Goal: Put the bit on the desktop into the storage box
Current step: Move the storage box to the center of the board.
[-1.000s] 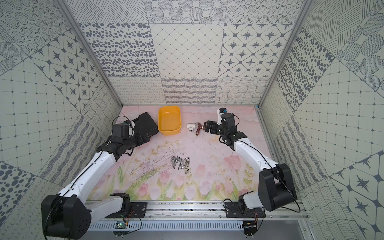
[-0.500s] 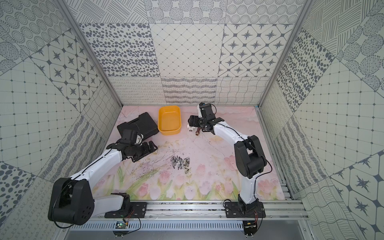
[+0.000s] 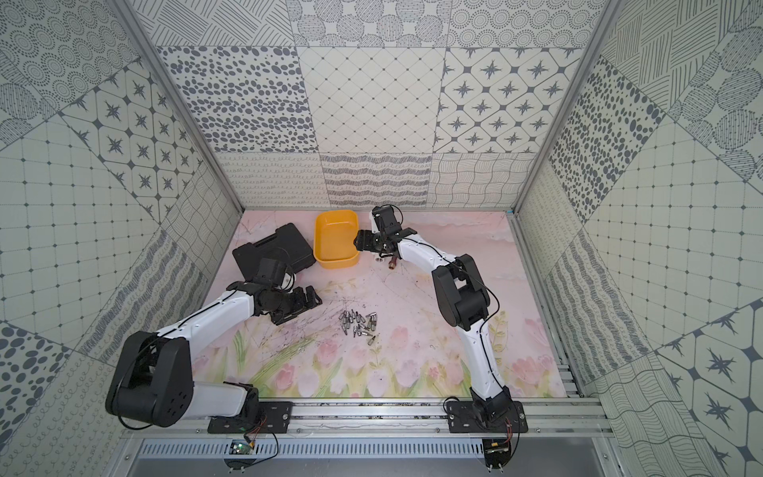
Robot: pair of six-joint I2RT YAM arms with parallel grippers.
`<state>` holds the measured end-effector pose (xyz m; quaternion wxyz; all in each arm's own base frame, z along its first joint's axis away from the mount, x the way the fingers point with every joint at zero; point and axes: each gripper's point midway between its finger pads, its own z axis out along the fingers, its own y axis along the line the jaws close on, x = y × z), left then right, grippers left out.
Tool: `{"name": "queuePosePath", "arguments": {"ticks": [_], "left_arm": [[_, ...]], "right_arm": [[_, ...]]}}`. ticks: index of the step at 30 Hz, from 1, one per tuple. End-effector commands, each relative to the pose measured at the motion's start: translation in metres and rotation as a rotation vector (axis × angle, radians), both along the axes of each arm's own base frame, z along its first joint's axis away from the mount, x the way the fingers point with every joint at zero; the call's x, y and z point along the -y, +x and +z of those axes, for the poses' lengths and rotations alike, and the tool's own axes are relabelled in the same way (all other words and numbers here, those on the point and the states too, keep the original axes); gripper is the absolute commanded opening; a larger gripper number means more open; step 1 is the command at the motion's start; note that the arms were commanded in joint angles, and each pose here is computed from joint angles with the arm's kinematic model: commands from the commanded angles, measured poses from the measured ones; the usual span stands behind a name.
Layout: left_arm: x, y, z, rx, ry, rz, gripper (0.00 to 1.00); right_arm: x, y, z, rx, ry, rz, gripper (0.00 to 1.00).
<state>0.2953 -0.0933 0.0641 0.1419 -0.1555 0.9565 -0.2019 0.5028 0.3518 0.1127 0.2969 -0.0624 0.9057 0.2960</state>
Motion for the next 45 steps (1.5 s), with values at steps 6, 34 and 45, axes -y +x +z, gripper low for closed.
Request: {"name": "queuePosePath", "arguments": {"ticks": [6, 34, 45], "left_arm": [[0.001, 0.004, -0.001, -0.001, 0.011, 0.003, 0.99], [-0.001, 0.003, -0.004, -0.009, 0.032, -0.006, 0.99], [-0.006, 0.005, 0.011, 0.045, 0.051, 0.008, 0.99]], "right_arm": [[-0.017, 0.019, -0.015, -0.005, -0.018, -0.027, 0.59], [-0.008, 0.009, -0.016, 0.003, -0.137, -0.065, 0.01], [0.013, -0.024, -0.005, 0.004, -0.138, -0.065, 0.00]]}}
